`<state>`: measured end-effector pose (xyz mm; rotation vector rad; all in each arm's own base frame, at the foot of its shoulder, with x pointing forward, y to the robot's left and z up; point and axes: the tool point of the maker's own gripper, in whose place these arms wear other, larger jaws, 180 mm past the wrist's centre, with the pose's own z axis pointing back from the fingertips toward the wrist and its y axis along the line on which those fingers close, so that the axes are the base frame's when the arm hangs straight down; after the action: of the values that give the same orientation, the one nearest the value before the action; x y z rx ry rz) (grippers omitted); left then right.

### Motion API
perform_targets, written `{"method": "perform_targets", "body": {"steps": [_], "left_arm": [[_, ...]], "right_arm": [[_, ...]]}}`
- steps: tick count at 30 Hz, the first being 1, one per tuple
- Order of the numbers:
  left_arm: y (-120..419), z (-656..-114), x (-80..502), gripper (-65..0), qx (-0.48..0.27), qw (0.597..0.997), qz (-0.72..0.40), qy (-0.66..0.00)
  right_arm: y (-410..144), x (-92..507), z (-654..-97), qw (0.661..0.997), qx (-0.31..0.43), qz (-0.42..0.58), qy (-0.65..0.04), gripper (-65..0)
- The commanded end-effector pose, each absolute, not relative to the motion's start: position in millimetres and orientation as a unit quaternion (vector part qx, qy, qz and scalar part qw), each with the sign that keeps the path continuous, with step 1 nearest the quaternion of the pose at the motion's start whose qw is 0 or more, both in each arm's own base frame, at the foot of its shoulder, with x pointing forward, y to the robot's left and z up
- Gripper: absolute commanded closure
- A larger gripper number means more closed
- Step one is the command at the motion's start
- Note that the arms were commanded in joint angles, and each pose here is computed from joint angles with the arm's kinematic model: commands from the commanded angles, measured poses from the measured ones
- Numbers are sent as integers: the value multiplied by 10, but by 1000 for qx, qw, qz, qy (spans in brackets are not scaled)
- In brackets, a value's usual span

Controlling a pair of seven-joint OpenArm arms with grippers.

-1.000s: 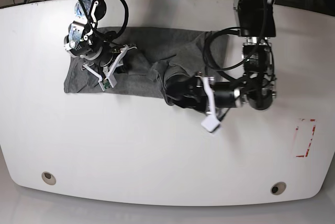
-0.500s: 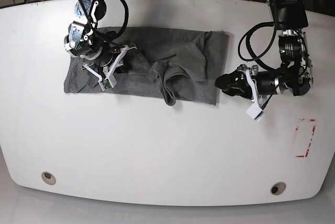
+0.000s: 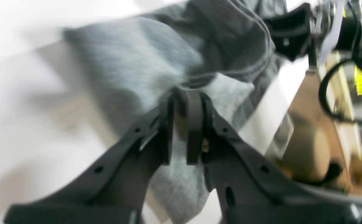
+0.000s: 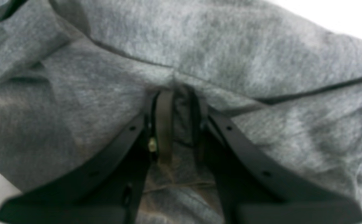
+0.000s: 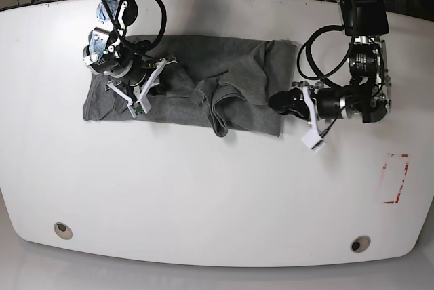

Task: Fold the T-shirt properly
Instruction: 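Lay the folded end down and press it flat with the left gripper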

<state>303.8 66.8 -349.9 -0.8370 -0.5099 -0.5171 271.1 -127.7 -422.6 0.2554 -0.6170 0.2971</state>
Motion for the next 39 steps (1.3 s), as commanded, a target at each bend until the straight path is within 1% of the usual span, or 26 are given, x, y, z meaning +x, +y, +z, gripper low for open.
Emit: {"method": "perform_targets", "body": {"steps": [1,6,9,15,18,20,24,28,31,34,39], "left_arm": [[497,-3345,3089,-76,-407,829,-281,-261],[103,-3430,2869,-79,-415,811,-354,-212],[-169,-3373,2732,-81,-427,785,-406,-192],[-581,-2943,2509,-81,-497,709,-459,-197],[-628,-2802,2529,-81,-513,693,-463,-205],[-621,-2754,2580,-81,-511,692,-464,-212],[-499,-2654,2806,-81,-496,701,-450,-243],[-258,-2722,3088,-81,-443,738,-432,-269],[-25,-2905,3265,-81,-394,777,-412,-268],[151,-3055,3361,-81,-357,804,-396,-262],[301,-3211,3390,-81,-321,827,-389,-249]], "right_arm": [[-1290,2743,-4196,934,120,147,-303,-101],[-1284,2743,-4196,934,121,147,-304,-101],[-1284,2743,-4196,934,121,147,-304,-101],[-1284,2768,-4179,933,121,147,-306,-101],[-1284,2781,-4171,932,120,148,-308,-101],[-1284,2781,-4171,932,120,148,-308,-101],[-1283,2792,-4167,932,120,148,-309,-101],[-1283,2792,-4167,932,120,148,-309,-101],[-1283,2792,-4167,932,120,148,-309,-101],[-1283,2792,-4167,932,120,148,-309,-101],[-1283,2792,-4167,932,120,148,-309,-101]]}}
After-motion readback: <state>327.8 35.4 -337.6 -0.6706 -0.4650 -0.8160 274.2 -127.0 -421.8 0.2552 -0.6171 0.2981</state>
